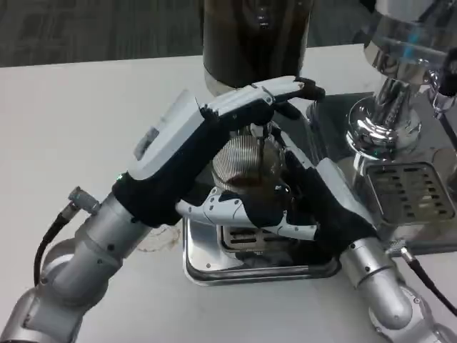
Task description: Grasp the cup under the faucet to collect the drink, then remove the cup.
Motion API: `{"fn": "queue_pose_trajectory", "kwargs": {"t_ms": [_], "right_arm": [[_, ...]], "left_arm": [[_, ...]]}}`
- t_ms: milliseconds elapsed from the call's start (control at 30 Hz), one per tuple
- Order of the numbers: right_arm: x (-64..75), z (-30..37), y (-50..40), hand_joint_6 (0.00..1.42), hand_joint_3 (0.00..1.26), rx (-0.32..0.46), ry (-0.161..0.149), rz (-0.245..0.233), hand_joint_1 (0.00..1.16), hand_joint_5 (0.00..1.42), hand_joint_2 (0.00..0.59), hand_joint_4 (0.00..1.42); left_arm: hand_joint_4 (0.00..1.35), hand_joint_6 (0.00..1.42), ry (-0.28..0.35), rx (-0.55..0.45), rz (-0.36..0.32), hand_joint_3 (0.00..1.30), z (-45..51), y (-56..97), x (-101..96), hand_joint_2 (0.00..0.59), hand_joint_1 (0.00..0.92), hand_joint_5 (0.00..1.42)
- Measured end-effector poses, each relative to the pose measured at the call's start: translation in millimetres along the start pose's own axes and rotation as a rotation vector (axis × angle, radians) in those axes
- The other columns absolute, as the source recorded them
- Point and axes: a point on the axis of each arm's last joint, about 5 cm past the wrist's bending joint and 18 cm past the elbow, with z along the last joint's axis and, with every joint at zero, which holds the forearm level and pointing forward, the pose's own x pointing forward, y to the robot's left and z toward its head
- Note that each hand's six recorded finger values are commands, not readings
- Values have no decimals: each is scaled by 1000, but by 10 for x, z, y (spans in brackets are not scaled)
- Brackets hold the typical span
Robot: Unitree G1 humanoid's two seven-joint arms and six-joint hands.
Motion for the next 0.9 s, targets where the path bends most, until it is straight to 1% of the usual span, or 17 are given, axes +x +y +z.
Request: {"fn": "queue_pose_trajectory", "kwargs": {"t_ms": [167,233,333,367,433,500,533,567,633,700,767,833,867,900], "right_arm": [[-2,-7,13,70,0,6,-2,-8,614,0,185,0],[-1,-6,14,72,0,7,-3,-10,614,0,185,0],[-1,-6,15,75,0,8,-4,-10,615,0,185,0],[-1,-8,13,76,0,8,-3,-11,615,0,185,0],[-3,-12,9,77,0,8,-1,-13,615,0,185,0],[-3,-14,9,77,0,9,-1,-14,615,0,185,0],[-4,-15,8,78,0,9,-2,-15,615,0,185,0],[-4,-17,8,78,0,10,-3,-15,615,0,185,0],[-3,-17,7,78,0,10,-4,-15,618,0,187,0],[-2,-16,9,79,0,11,-6,-15,620,0,188,0],[-2,-16,9,79,0,13,-6,-15,621,0,189,0],[-2,-15,12,79,0,14,-6,-16,623,0,189,0],[0,-12,17,79,0,16,-7,-16,624,0,188,0],[2,-6,27,79,0,20,-8,-16,626,0,187,0]], "left_arm": [[147,280,6,6,22,239,13,15,-12,35,0,330],[136,274,8,18,44,230,22,48,-21,37,0,320],[125,263,19,45,110,228,34,132,-53,38,0,315],[125,263,32,55,132,228,32,166,-81,39,0,313],[123,261,55,68,165,222,24,213,-123,48,0,309],[122,261,64,72,194,220,26,239,-150,52,0,308],[122,258,64,78,212,220,34,261,-165,61,0,308],[122,250,59,80,251,224,46,292,-176,79,0,299],[122,241,53,95,282,228,65,328,-189,108,0,283],[122,228,60,109,322,228,88,354,-233,115,0,271],[115,209,89,125,374,228,100,391,-301,132,0,265],[113,206,126,126,408,228,95,409,-370,135,0,265],[112,196,151,130,425,228,91,415,-419,141,0,257],[112,184,196,135,442,228,79,418,-501,152,0,248]]}}
